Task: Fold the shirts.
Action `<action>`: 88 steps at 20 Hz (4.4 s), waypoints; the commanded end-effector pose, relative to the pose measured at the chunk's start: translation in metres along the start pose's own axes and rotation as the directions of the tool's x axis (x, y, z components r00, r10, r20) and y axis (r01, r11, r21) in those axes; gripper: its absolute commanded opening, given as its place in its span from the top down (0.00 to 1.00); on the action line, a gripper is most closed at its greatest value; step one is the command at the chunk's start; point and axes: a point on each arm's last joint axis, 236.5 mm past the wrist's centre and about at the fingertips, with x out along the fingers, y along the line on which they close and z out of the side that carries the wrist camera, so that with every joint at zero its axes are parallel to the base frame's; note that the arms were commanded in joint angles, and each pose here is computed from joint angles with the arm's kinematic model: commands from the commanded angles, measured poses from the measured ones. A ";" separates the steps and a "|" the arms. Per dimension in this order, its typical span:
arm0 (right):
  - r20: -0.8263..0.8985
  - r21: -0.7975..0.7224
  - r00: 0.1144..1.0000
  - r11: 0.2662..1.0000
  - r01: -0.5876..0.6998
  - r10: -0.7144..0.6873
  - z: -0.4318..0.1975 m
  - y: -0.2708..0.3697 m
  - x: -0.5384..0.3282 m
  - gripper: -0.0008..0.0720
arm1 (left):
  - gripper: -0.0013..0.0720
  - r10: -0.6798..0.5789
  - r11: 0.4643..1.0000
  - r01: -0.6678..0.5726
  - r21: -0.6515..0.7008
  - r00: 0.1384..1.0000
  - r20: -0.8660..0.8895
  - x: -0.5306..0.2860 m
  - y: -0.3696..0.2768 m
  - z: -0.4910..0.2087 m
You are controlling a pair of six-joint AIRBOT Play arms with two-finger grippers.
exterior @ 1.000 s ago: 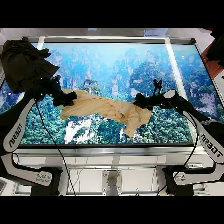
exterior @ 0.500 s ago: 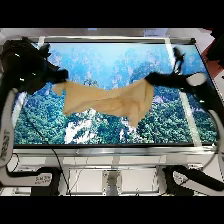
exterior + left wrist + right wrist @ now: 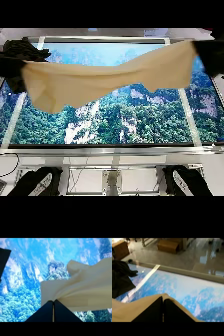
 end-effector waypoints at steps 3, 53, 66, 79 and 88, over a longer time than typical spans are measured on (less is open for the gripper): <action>0.163 -0.067 0.986 0.998 -0.020 0.031 0.049 0.041 -0.061 0.95 | 0.96 -0.159 0.986 0.153 0.073 0.984 0.084 -0.056 -0.050 -0.006; -0.782 0.299 0.622 0.901 0.313 0.043 -0.343 -0.175 0.107 0.39 | 0.24 -0.384 0.768 -0.049 -0.639 0.763 -0.520 0.209 -0.117 -0.385; -0.833 0.267 0.551 0.912 0.312 0.055 -0.355 -0.172 0.090 0.39 | 0.96 -0.416 0.796 0.082 -0.599 0.793 -0.444 0.205 -0.125 -0.315; -0.914 0.309 0.370 0.880 0.361 0.169 -0.435 -0.143 0.044 0.39 | 0.96 0.194 0.832 -0.128 -0.540 0.979 0.066 0.197 0.091 -0.067; -0.829 0.511 0.453 0.776 0.371 0.329 -0.439 -0.102 0.059 0.36 | 0.01 0.128 0.753 -0.153 -0.640 0.988 -0.085 0.330 0.136 -0.100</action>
